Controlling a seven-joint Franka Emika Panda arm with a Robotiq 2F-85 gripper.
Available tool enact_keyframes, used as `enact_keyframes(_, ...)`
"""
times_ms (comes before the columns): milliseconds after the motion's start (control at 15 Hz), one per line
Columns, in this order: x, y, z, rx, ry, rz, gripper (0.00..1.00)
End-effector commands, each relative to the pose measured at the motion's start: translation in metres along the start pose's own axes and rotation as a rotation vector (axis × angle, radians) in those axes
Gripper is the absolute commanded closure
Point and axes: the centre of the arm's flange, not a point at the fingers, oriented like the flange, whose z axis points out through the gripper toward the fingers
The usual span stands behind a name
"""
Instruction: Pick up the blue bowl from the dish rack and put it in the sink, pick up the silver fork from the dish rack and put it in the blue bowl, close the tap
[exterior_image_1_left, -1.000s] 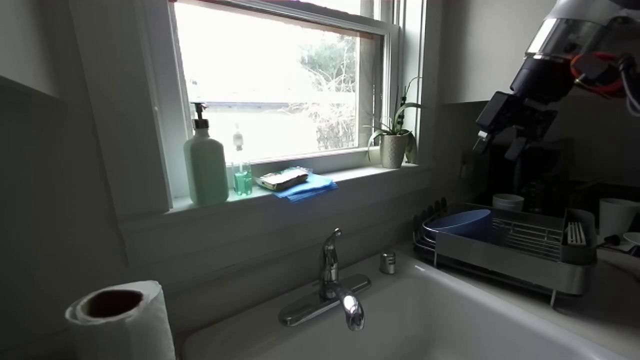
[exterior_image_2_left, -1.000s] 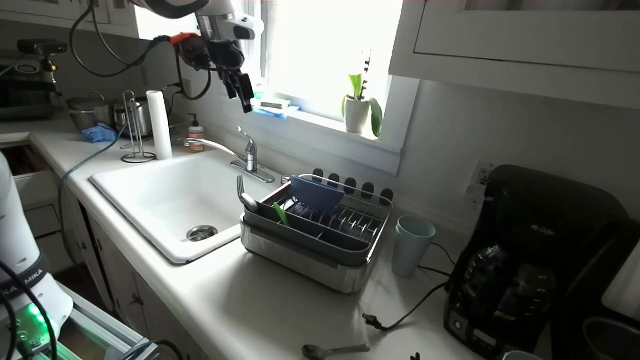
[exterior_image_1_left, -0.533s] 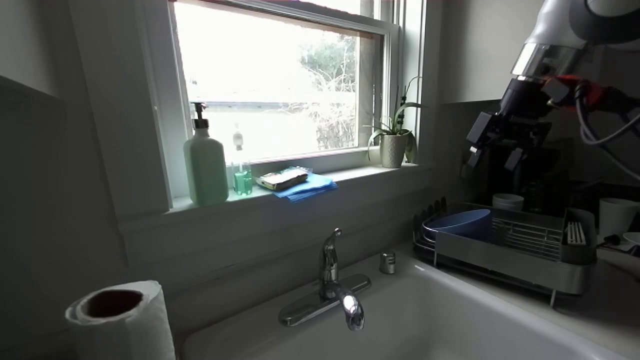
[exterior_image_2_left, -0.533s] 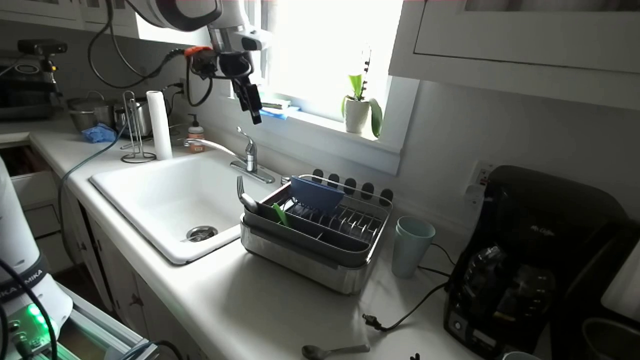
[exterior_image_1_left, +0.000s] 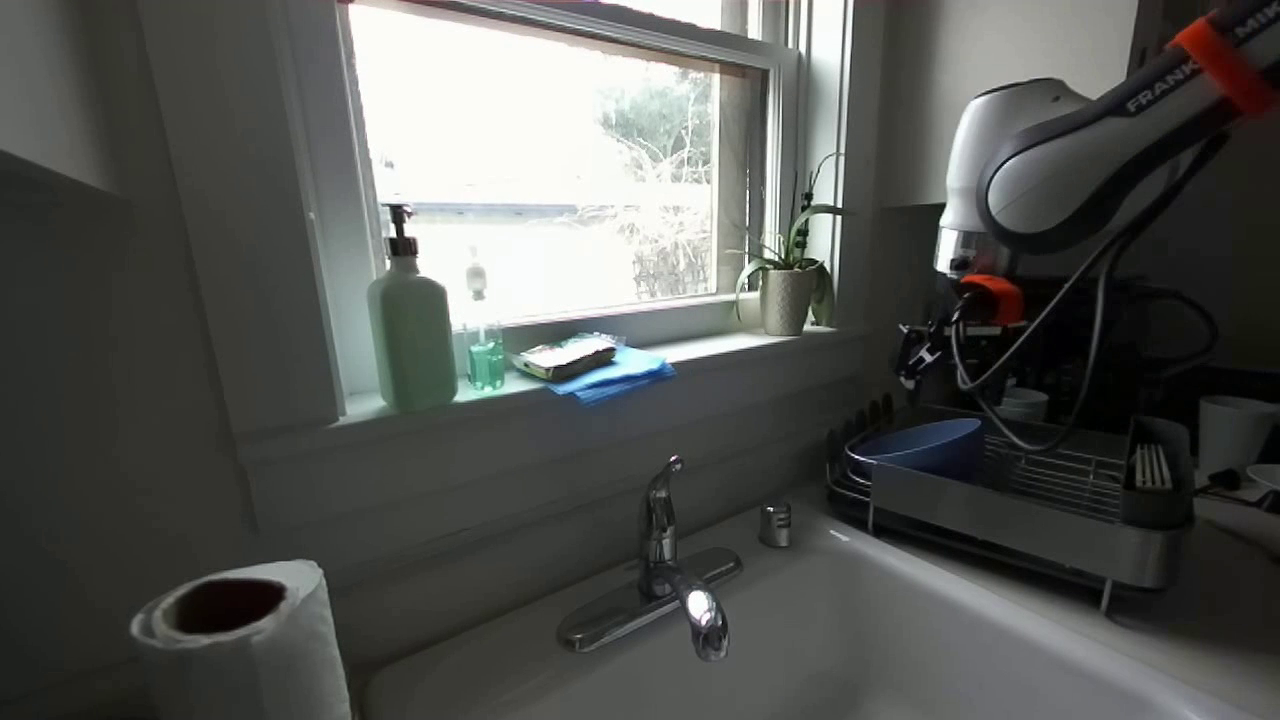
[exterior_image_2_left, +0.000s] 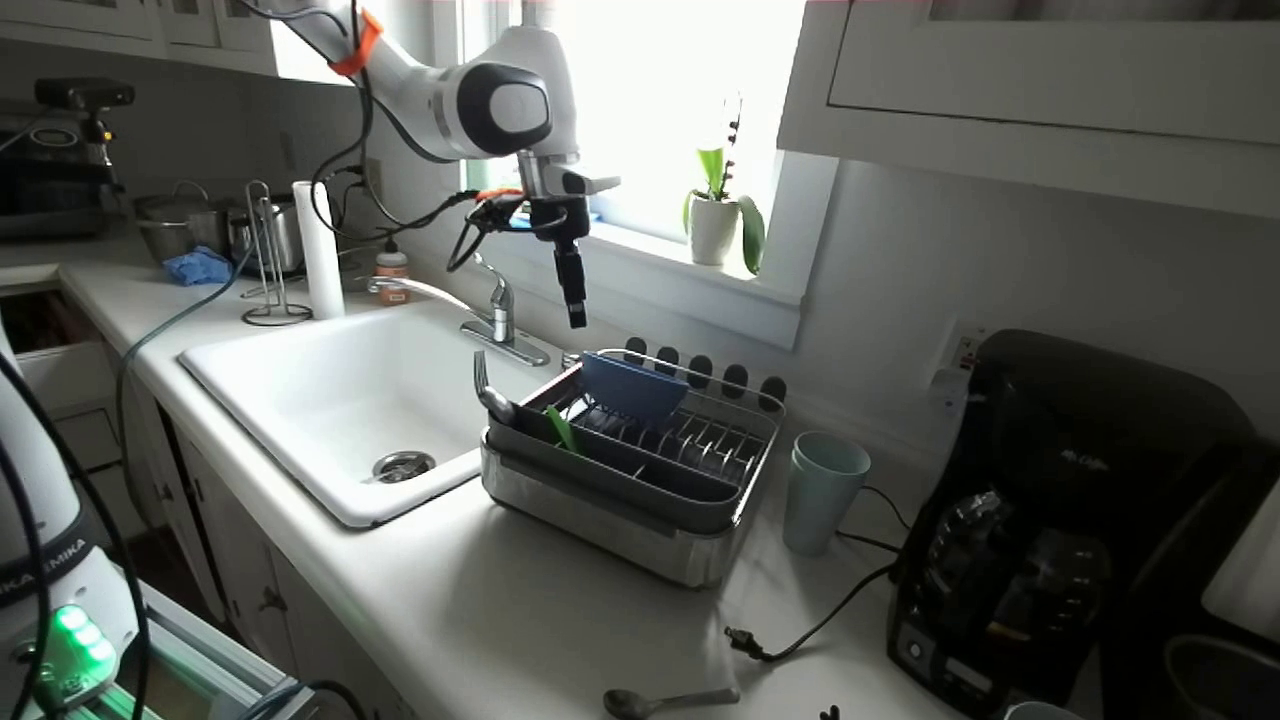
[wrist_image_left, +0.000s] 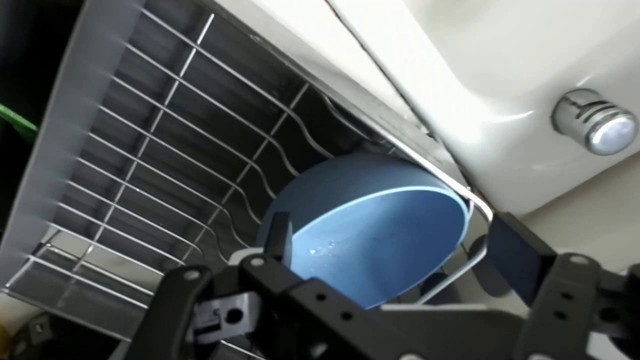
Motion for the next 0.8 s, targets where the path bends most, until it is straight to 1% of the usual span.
enact_keyframes(0,0.042,-0.013,0.025,-0.103,-0.069,0.136,0.0)
enact_keyframes(200,0.058,-0.004,0.046,-0.184,-0.124,0.207,0.0)
enact_keyframes(400,0.073,0.003,0.064,-0.226,-0.177,0.258,0.0)
enact_keyframes(467,0.076,0.004,0.069,-0.225,-0.197,0.27,0.0)
enact_keyframes(733,0.086,-0.002,0.086,-0.144,-0.266,0.332,0.0)
